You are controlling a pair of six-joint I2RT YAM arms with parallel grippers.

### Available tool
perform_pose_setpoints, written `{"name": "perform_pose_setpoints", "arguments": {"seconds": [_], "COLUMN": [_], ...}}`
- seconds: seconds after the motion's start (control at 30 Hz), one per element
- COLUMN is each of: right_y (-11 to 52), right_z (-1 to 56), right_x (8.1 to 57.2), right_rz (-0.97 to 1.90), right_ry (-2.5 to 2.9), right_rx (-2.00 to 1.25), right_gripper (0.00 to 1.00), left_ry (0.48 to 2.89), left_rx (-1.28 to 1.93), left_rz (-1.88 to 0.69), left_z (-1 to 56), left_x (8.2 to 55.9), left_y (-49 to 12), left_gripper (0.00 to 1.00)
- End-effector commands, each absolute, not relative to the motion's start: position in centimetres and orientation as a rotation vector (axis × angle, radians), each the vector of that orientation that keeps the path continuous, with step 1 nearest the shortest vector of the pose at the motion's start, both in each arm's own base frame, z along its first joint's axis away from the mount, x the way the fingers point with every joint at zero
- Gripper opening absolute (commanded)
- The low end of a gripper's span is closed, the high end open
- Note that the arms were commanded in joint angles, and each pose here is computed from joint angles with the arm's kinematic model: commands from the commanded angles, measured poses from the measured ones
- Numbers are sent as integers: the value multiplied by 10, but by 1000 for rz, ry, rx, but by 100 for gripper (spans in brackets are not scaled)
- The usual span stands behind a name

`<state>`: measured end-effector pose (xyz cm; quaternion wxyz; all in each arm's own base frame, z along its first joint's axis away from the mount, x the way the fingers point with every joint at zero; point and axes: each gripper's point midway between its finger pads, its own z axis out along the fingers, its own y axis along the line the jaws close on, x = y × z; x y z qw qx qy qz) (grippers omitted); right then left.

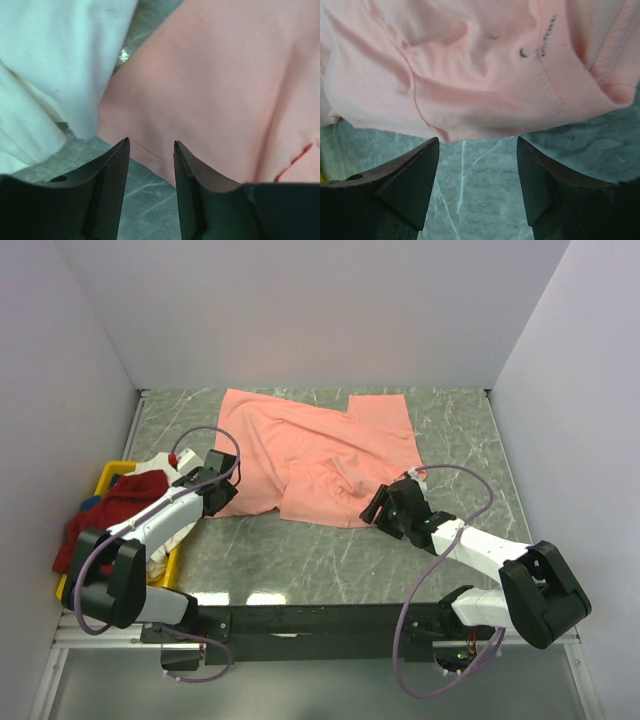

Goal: Fold and stack the t-shirts
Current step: Flatten the tshirt out

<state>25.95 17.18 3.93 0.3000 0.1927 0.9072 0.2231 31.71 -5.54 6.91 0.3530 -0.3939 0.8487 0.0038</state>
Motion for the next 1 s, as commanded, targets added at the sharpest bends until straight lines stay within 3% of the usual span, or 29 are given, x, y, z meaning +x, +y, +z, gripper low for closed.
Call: {"name": "perform_pose_setpoints", "arguments": {"seconds": [0.0,0.33,0.47,0.53,0.6,0.67,0.7,0.97], "right_y": [161,140,127,124,114,107,97,26], "right_z": [52,37,33,34,30,30,33,59], "right_x": [274,275,288,294,299,302,306,312], "right_rz": [512,357,299,292,274,258,246,111], "right_ry": [2337,2367,2364,2366,2379,2382,2370,2302], "right_rx": [572,649,680,681,697,701,728,816], "right_gripper": [71,70,66,59,38,9,3,0], "left_ry": [2128,2142,2139,2135,2135,2139,2142,2168], "left_rx": [-1093,-1096,-1085,-1077,-1068,-1056,-1053,-1017], "left_rz": [74,115,95,87,83,70,67,26], "left_z": [71,59,62,63,64,65,64,59], "left_x": [312,310,310,310,310,311,311,308], "left_y": [-42,-39,-40,-40,-40,-42,-42,-48], "left_gripper": [46,46,46,45,45,45,44,37]}}
